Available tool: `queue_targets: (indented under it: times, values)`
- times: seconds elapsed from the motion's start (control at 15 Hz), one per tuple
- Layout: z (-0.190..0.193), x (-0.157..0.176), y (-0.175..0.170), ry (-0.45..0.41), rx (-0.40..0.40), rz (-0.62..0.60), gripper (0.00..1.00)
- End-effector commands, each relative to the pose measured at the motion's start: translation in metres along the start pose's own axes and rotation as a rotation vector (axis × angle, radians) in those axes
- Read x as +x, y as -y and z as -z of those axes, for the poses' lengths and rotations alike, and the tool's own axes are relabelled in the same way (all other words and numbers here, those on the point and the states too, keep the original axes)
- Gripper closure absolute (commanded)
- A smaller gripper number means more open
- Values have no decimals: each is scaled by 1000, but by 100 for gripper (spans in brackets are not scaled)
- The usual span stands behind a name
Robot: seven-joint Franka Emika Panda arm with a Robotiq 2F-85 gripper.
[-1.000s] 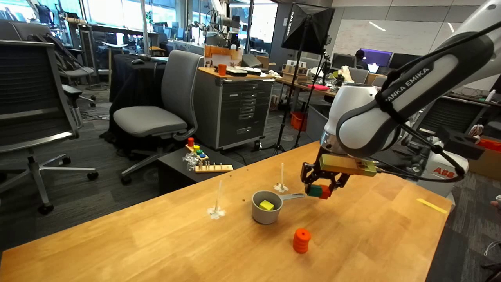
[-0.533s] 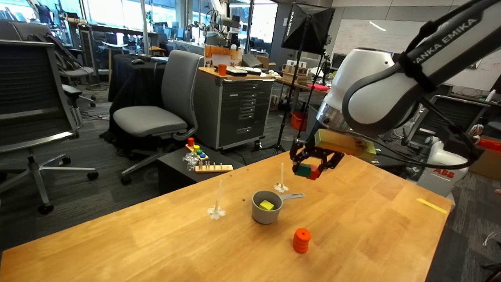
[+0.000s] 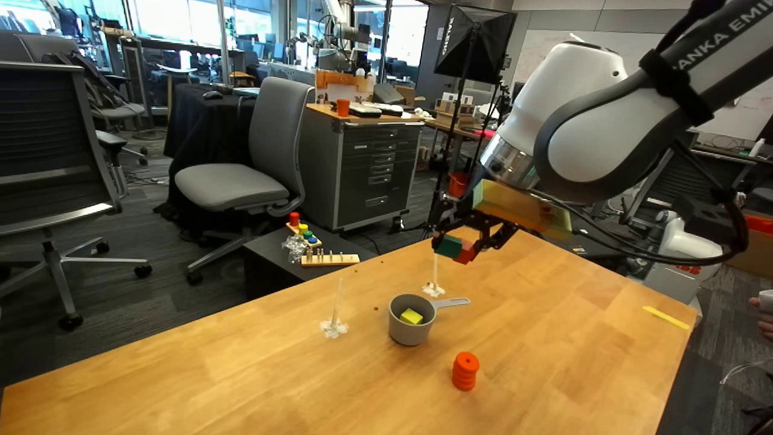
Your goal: Place the yellow, green and orange blocks inside the grey measuring cup
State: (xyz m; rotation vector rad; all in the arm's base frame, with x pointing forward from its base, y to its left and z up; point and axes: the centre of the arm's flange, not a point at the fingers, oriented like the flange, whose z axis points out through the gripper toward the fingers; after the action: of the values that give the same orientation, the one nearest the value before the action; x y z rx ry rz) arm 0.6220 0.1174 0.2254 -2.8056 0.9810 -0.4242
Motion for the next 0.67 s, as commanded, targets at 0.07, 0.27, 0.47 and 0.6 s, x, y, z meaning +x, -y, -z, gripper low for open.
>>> queue_targets:
  times: [0.07,0.27,0.47,0.6]
  values:
    - [-3,-16,25,-42,52,-26,51]
    - [-16,-28,34,-36,53,-25,51]
    - [-28,-36,36,-33,51,-26,51]
    - [-38,-39,33,-28,50,-22,51]
